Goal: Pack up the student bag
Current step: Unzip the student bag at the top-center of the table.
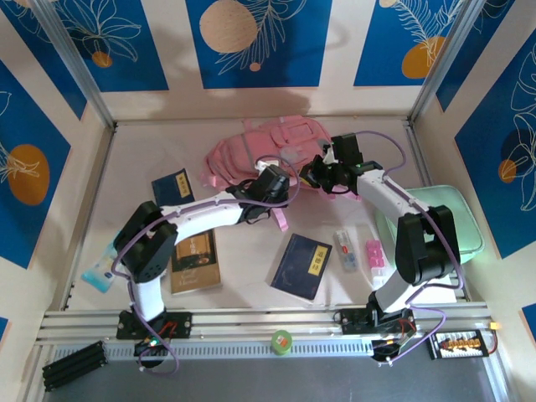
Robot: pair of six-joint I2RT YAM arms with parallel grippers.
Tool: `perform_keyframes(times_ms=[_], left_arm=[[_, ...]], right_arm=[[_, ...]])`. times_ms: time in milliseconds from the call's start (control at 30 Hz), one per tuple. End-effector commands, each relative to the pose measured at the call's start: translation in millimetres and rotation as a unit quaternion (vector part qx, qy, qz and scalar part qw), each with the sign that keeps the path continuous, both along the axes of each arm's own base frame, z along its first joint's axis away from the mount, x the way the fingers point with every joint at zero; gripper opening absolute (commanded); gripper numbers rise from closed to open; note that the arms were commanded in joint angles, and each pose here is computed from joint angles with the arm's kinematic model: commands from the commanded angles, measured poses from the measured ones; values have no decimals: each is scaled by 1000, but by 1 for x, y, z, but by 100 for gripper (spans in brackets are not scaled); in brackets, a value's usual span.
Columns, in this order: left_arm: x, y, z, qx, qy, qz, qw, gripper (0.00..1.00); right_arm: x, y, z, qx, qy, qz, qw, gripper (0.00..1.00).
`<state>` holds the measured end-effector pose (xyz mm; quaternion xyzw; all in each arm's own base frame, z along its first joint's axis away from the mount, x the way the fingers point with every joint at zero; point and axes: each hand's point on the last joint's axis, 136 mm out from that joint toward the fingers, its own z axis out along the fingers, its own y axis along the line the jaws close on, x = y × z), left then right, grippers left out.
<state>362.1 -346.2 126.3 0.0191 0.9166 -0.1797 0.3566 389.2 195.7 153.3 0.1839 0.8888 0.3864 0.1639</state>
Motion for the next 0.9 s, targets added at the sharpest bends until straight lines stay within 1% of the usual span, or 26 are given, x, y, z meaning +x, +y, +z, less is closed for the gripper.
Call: perform_keyframes(times_ms=[0, 100, 233, 333, 433, 700, 767, 867], left_arm=[[-3, 13, 13, 0, -7, 6, 1000, 3], [-10, 14, 14, -1, -1, -7, 1000, 0], [-17, 12, 14, -14, 13, -24, 1000, 0], [-20, 20, 6, -8, 25, -14, 1000, 0], [-22, 40, -2, 8, 43, 6, 999, 0], [-37, 114, -23, 37, 98, 50, 993, 0], [-37, 120, -27, 32, 104, 51, 993, 1], [-32, 113, -26, 16, 105, 29, 994, 6]], right_arm=[[10, 2, 18, 14, -24, 8, 1000, 0], [12, -2, 14, 10, -21, 3, 1000, 0], [14, -4, 11, 9, -18, -2, 1000, 0], [15, -7, 8, 7, -15, -6, 1000, 0], [15, -11, 5, 2, -11, -11, 1000, 0], [16, -27, -7, -20, -6, -28, 999, 0], [16, -25, -8, -16, -5, -26, 1000, 0], [17, -21, -8, -10, -5, -20, 1000, 0]])
